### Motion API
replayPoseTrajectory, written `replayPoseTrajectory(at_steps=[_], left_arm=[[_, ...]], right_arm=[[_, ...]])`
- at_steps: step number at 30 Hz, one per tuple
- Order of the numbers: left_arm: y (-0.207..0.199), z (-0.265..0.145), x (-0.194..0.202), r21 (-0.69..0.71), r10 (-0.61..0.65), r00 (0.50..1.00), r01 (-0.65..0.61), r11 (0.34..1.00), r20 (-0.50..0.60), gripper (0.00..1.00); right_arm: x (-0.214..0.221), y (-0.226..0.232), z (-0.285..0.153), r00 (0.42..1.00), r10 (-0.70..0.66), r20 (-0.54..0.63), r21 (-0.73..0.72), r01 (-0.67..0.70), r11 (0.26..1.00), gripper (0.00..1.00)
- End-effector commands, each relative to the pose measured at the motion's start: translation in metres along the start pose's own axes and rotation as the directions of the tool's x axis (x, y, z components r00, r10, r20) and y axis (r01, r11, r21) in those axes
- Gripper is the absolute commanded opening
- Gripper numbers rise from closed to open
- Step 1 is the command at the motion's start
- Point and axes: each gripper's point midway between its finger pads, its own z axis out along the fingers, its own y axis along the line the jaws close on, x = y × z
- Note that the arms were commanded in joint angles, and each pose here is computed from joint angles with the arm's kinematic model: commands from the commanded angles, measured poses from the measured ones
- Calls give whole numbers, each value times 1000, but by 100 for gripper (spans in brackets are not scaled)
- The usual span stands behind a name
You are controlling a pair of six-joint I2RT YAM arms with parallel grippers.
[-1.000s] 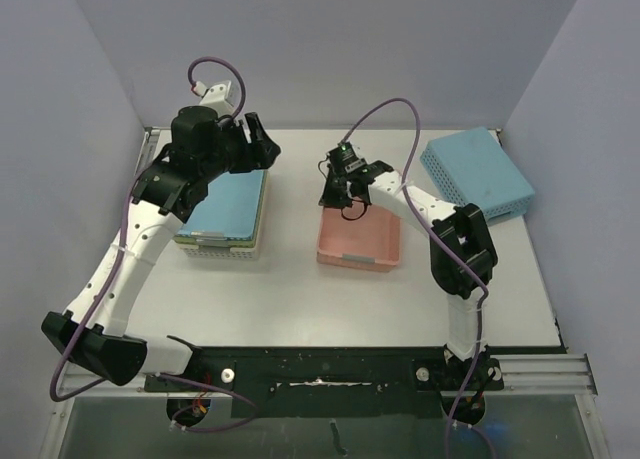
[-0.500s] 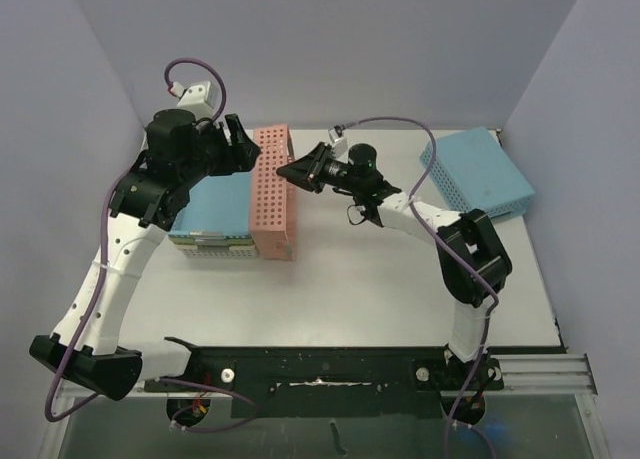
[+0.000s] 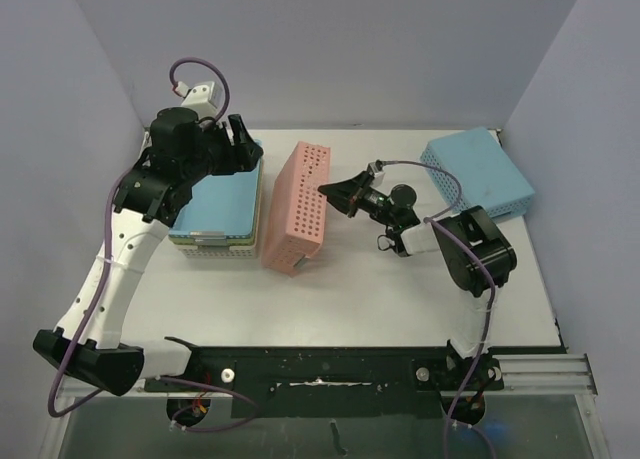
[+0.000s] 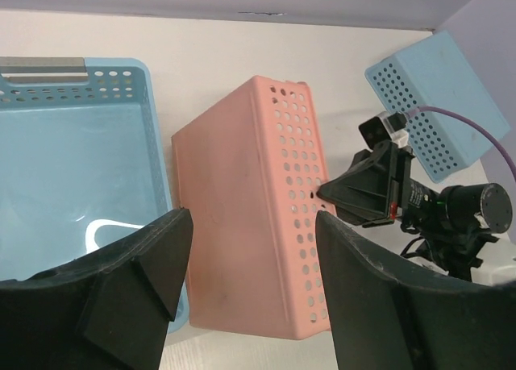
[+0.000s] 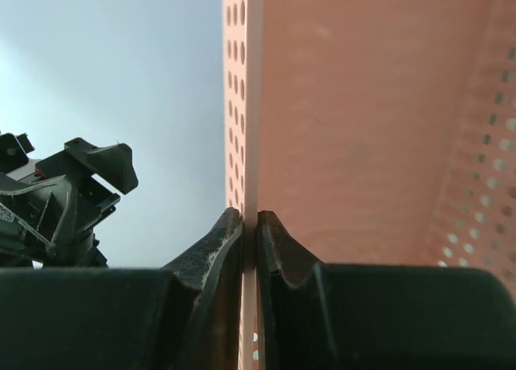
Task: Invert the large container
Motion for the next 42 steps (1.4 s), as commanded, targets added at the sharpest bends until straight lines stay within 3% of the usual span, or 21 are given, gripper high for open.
replayPoseTrajectory(at_steps=[1,6,9,11,16,22,30,34,42], left_arm=[[-9,2,-16,44,0,999,-2,999,49,61],[-13,10,-11,69,-11,1000,9,998,28,61],[-16,13,-11,83,-14,1000,12,996,25,61],[-16,14,-10,88,-17,1000,15,996,22,61],[-17,24,25,109,-44,997,50,993,-60,61],[-21,36,80,69,-42,987,53,996,-156,65],[-39,47,169,16,-71,947,80,997,-312,66],[-47,61,200,18,-116,933,130,991,-340,67],[-30,128,204,16,-136,926,151,988,-351,69]], right_arm=[[4,16,-32,997,-78,-4,-25,77,997,10],[-12,-17,-72,992,-109,58,159,99,982,28],[-28,-34,-97,982,-170,84,328,133,935,40],[-41,-43,-116,965,-250,80,483,182,856,53],[-66,-24,-157,880,-475,2,739,318,594,67],[-73,-11,-191,824,-562,-73,853,343,393,71],[-74,7,-238,748,-655,-110,934,303,189,72],[-78,25,-253,704,-702,-105,951,279,137,75],[-77,53,-264,668,-735,-115,956,275,101,76]])
